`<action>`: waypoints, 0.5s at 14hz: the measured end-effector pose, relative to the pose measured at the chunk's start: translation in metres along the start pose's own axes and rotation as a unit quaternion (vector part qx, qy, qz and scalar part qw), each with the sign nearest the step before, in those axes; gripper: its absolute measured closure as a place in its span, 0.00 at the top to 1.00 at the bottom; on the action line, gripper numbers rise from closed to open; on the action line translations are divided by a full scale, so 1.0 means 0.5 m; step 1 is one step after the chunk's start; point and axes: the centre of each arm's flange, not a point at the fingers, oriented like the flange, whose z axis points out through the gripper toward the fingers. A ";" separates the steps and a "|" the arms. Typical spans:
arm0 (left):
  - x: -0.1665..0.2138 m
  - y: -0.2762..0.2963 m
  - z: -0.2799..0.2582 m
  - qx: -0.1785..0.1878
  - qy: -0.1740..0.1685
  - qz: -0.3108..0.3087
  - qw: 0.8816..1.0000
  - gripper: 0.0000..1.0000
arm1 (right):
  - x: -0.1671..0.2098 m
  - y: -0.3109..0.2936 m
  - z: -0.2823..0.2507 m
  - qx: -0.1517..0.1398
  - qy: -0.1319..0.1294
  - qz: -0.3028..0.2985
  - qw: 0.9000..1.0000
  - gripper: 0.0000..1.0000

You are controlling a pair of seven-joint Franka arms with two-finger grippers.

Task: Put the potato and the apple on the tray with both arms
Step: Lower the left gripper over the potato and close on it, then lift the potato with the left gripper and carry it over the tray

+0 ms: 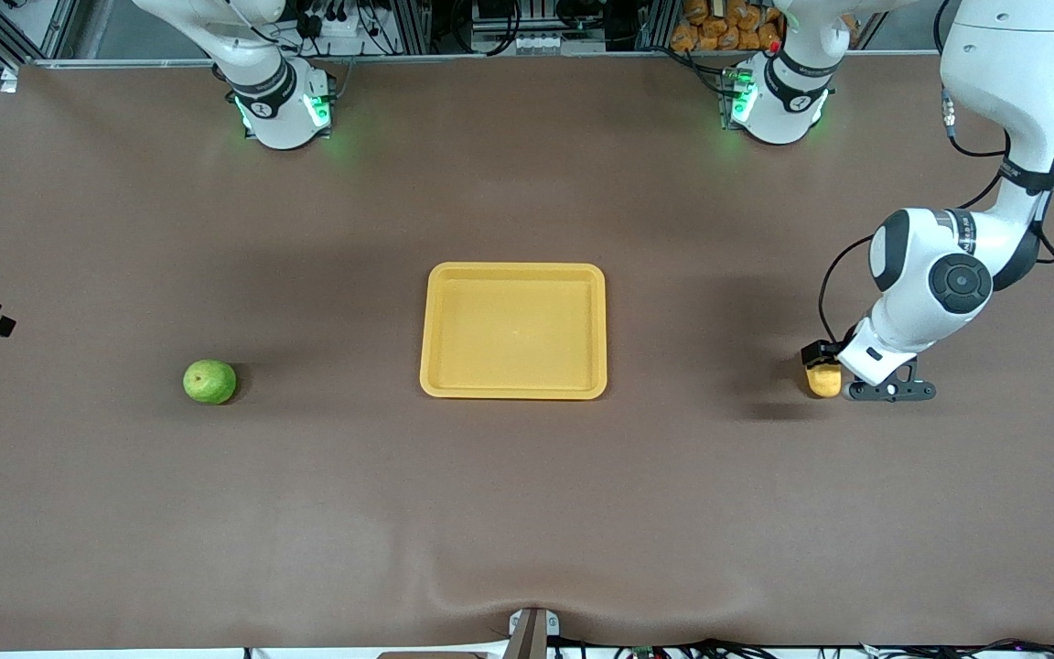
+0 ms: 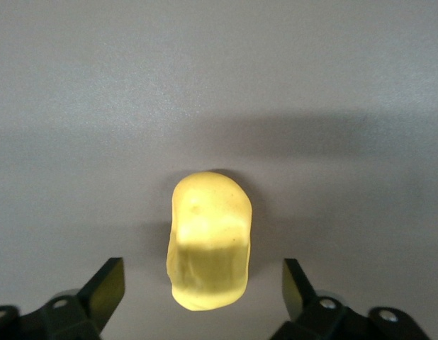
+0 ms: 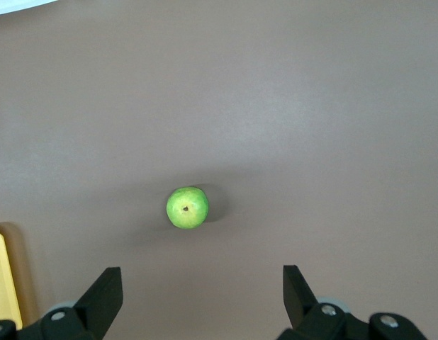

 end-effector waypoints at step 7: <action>0.006 0.003 0.023 -0.004 0.010 0.001 1.000 0.87 | 0.000 0.001 0.000 0.000 0.000 0.000 1.000 1.00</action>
